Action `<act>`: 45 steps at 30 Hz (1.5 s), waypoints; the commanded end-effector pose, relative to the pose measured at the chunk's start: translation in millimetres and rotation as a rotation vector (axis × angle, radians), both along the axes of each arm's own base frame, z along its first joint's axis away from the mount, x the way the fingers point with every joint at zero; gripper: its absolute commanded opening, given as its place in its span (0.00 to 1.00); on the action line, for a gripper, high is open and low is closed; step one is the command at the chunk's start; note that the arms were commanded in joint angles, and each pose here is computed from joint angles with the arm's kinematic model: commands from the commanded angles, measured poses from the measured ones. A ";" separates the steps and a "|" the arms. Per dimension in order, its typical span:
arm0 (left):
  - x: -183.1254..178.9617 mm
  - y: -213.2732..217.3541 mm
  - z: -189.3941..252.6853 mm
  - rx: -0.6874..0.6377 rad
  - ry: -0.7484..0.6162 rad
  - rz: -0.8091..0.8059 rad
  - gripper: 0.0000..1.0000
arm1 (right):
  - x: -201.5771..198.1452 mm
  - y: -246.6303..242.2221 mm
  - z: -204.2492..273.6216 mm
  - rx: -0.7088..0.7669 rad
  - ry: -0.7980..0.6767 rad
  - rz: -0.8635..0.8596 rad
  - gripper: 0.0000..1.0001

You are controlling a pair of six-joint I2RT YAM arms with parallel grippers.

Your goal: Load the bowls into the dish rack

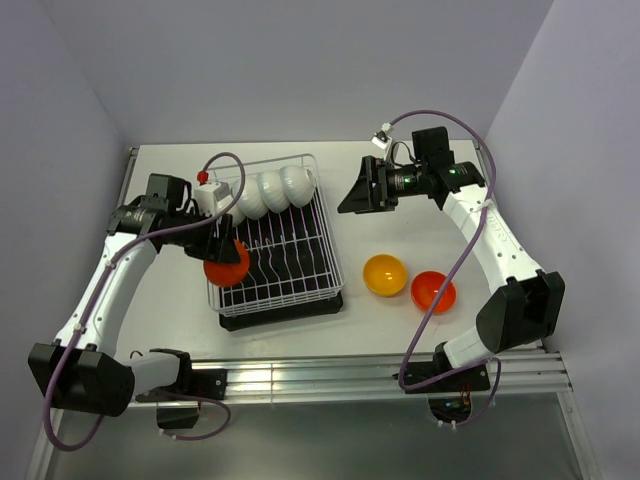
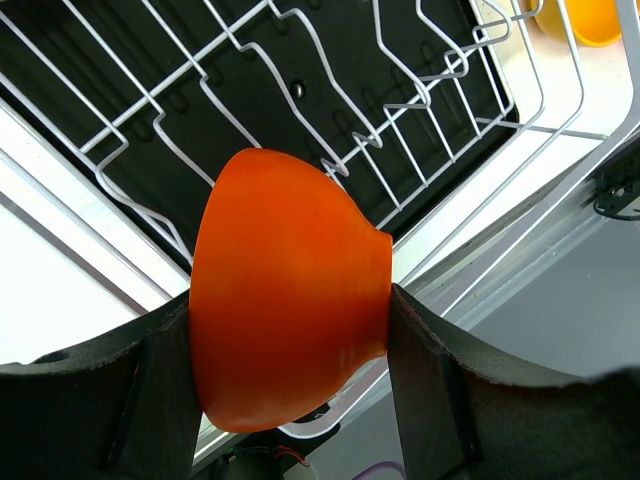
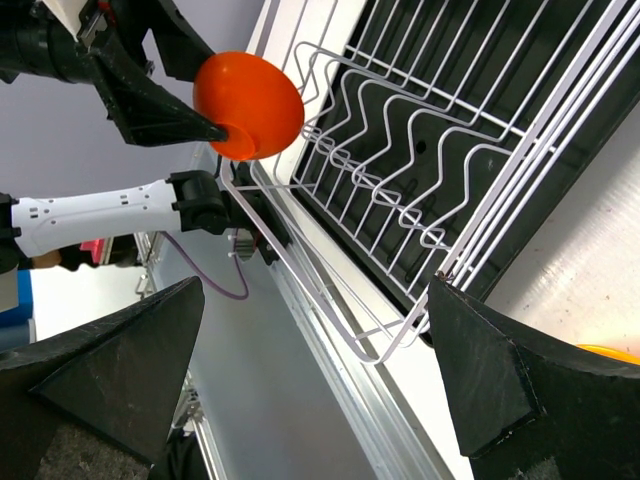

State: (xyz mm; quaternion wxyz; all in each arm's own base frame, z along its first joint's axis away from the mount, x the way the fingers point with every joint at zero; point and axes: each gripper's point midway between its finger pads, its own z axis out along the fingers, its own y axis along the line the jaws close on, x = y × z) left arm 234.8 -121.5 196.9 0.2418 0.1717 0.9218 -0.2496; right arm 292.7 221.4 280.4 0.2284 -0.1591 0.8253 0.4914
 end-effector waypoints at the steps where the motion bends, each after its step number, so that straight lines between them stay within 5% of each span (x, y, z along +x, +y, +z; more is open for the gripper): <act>1: 4.6 -6.7 17.2 -0.033 -0.047 -0.042 0.00 | -5.4 -1.0 8.2 0.014 -0.048 0.016 1.00; 11: -17.9 -27.4 39.8 -0.160 -0.082 -0.200 0.00 | -6.0 -0.4 5.0 0.016 -0.040 0.025 1.00; 29: -5.0 -36.9 -5.1 -0.019 0.039 -0.159 0.05 | -7.9 -1.4 4.7 0.009 -0.042 0.029 1.00; 40: -1.0 -38.4 -21.7 0.011 0.096 -0.159 0.24 | -8.8 -1.6 4.3 0.004 -0.037 0.039 1.00; 45: 0.1 -36.4 -25.4 0.027 0.094 -0.154 0.43 | -8.1 -1.5 4.7 0.004 -0.038 0.039 1.00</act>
